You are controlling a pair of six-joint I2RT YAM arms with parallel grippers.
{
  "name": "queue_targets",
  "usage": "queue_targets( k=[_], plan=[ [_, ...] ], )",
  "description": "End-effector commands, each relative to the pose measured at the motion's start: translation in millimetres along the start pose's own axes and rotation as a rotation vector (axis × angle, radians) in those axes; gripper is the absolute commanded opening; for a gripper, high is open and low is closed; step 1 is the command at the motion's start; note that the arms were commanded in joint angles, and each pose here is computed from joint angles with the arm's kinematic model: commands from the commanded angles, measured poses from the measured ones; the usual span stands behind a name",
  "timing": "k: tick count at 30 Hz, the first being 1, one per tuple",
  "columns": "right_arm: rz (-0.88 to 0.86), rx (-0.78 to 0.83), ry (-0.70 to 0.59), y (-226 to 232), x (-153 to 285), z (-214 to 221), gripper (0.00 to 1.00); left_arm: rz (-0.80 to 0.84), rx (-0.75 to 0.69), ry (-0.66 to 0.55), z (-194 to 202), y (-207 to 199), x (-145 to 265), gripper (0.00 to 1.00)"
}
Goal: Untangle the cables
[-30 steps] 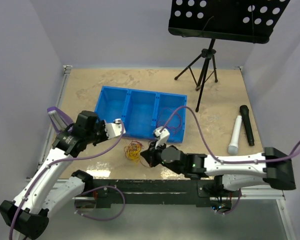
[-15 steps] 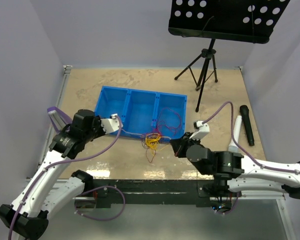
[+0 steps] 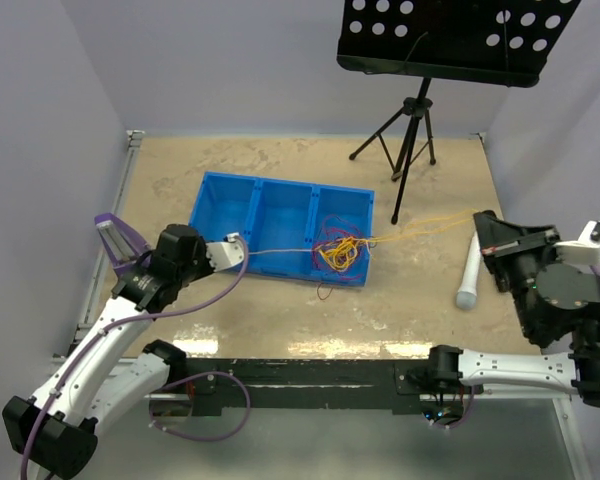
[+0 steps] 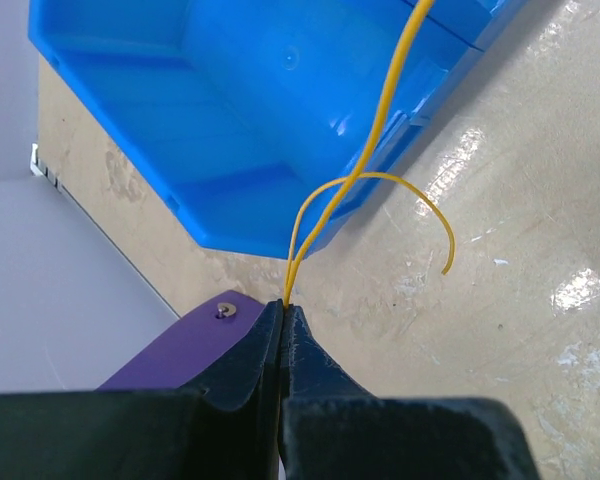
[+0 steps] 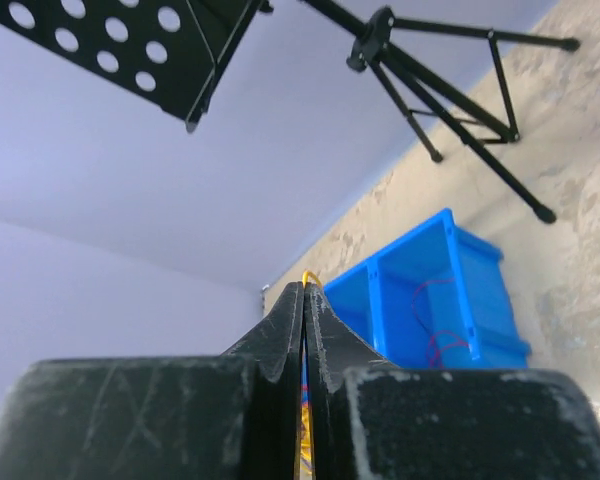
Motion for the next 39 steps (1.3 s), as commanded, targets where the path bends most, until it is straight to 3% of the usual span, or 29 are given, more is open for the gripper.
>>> queue_targets(
  k=[1,8,13,17,20,27,30,39],
  plan=[
    [0.060,-0.003,-0.197,-10.9,1.0,-57.4,0.00,-0.022,0.000,0.051,11.8,-6.6,-7.8,0.00],
    [0.192,-0.041,-0.251,-22.1,14.0,-131.3,0.00,0.026,-0.066,0.126,35.7,-31.0,-20.3,0.00],
    [0.175,-0.012,-0.234,-26.3,14.5,-133.0,0.00,0.065,-0.062,0.101,38.2,-41.1,-22.2,0.00],
    [0.066,0.167,-0.170,-10.0,3.5,-68.6,0.00,0.135,-0.030,0.009,17.2,-33.6,-11.5,0.00],
    [-0.063,0.279,-0.014,10.9,-5.5,21.3,0.01,0.139,-0.025,-0.033,6.5,-25.3,-4.3,0.00],
    [-0.171,0.539,0.447,-6.4,-8.1,236.9,0.43,0.150,-0.012,-0.054,4.7,-25.9,2.3,0.00],
    [-0.237,0.545,0.591,-16.4,-1.8,285.9,0.53,0.155,-0.019,-0.048,7.9,-29.1,2.4,0.00],
    [-0.259,0.593,0.823,-57.6,8.0,367.0,0.54,0.165,-0.023,-0.042,12.3,-34.8,0.8,0.00]
  ],
)
Point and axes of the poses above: each gripper's point midway between its finger pads, its own x axis back along the fingers, its own y axis along the line the jaws close on, z = x × y, the point moved 7 cm from there along x, back along the fingers, and after that the axes turned 1 degree about -x, right-handed, at the moved point
